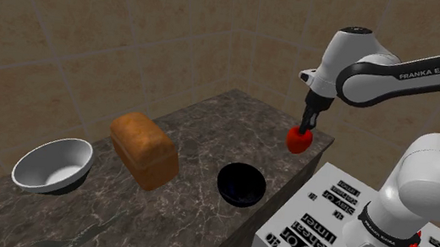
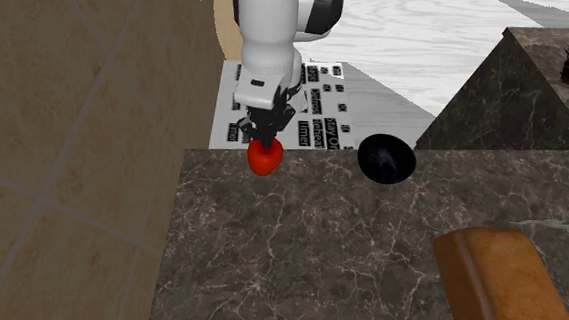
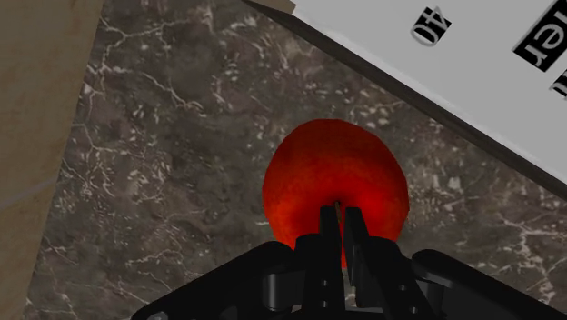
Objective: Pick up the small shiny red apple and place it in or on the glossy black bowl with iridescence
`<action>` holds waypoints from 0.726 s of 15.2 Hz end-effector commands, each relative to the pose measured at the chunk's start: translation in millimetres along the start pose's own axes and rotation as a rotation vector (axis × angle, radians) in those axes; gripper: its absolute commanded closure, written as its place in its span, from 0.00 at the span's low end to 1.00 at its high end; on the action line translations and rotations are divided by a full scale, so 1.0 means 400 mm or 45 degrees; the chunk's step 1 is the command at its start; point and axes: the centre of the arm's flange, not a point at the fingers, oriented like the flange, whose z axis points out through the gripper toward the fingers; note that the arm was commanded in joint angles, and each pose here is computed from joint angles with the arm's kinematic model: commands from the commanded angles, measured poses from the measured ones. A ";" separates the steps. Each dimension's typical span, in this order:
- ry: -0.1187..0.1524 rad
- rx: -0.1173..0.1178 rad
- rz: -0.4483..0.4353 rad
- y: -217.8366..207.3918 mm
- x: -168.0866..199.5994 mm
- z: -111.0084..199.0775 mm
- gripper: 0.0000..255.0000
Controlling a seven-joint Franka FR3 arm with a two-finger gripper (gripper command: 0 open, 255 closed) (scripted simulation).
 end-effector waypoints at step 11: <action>0.000 0.000 0.000 0.018 0.016 -0.154 1.00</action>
